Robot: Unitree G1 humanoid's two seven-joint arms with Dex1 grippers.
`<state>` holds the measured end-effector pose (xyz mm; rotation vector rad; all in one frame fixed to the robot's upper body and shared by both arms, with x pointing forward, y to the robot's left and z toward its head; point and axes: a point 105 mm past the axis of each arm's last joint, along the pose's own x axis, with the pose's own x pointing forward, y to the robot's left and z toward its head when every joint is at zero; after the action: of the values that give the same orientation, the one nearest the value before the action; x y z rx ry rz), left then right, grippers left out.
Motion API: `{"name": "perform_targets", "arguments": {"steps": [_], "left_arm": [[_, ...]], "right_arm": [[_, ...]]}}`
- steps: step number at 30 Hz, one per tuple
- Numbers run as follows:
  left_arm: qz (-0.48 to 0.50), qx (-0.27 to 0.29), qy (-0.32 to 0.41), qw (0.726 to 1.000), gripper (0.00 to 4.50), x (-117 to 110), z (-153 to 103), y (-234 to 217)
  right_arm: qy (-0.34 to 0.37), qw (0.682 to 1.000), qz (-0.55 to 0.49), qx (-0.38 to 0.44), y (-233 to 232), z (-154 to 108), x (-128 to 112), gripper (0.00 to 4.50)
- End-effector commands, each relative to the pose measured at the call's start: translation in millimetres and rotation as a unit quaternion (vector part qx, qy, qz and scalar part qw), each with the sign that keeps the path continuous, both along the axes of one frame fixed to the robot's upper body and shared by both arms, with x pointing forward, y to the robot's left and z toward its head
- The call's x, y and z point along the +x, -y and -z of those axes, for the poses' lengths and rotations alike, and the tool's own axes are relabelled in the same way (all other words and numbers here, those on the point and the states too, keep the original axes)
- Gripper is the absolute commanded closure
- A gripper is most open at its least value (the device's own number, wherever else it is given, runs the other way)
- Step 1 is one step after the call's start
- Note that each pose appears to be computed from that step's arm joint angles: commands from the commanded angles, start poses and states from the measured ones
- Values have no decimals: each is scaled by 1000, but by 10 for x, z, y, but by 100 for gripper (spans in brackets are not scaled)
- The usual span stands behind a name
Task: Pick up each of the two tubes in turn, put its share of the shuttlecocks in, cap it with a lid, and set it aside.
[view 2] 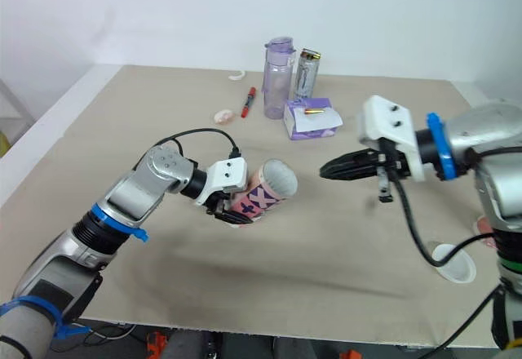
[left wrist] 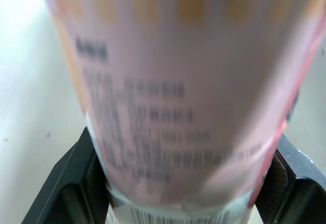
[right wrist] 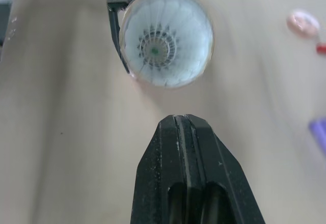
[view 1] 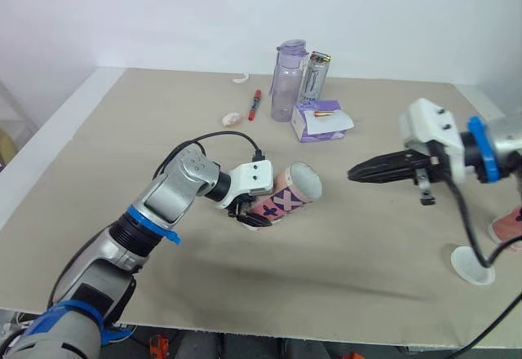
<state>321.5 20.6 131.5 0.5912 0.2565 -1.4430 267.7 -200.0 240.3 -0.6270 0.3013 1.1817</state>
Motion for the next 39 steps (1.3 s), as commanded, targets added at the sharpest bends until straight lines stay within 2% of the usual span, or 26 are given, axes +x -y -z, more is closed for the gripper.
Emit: {"name": "perform_targets", "arguments": {"steps": [1,3,8,14,22,32,38,39], "left_arm": [[2,-92,-5,996,120,-77,-8,213],[7,-144,-13,989,120,-154,-55,309],[-5,-235,-16,972,120,-242,-73,447],[-9,-274,-12,961,120,-285,-21,480],[-6,-277,-9,961,120,-295,163,440],[41,-239,8,970,120,-413,423,423],[62,-237,-12,970,120,-488,448,448],[66,-234,-11,970,120,-501,455,452]], "right_arm": [[34,999,39,-2,173,-28,-67,447],[30,997,68,-13,323,68,-97,447],[19,991,130,-39,659,261,-138,447],[18,987,145,-64,787,320,-164,447],[11,986,146,-85,847,343,-180,447],[-3,979,160,-123,1026,282,-228,447],[-31,971,186,-146,1244,308,-307,447],[-39,969,193,-147,1287,317,-325,385]]}}
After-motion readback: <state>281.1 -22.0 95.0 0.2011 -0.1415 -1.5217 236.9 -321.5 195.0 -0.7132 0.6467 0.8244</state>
